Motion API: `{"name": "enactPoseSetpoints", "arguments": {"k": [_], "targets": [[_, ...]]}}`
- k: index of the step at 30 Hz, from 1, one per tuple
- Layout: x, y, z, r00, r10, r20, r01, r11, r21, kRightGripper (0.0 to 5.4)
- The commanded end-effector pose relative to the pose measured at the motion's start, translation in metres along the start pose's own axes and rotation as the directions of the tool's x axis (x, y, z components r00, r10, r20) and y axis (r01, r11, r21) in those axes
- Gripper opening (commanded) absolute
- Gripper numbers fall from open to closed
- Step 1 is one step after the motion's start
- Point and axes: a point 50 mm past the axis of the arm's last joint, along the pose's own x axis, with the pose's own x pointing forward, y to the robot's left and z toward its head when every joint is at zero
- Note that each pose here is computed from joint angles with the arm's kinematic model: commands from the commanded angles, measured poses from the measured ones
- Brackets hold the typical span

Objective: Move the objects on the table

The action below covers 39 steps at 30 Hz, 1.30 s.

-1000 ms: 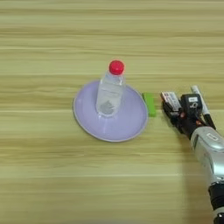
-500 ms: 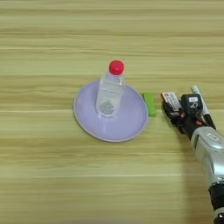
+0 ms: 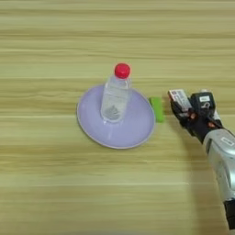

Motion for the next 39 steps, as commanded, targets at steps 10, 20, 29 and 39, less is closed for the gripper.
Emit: {"name": "enactPoseSetpoints", "arguments": {"k": [10,20,29,39], "targets": [[0.0,0.025,0.041,0.986,0.093,0.138,-0.085,0.994,-0.061,2.1],[0.002,0.046,0.039,0.977,0.17,0.128,-0.163,0.985,-0.061,2.1],[0.006,0.059,0.037,0.97,0.21,0.119,-0.205,0.977,-0.059,2.1],[0.008,0.07,0.038,0.96,0.255,0.116,-0.247,0.966,-0.076,2.1]]}}
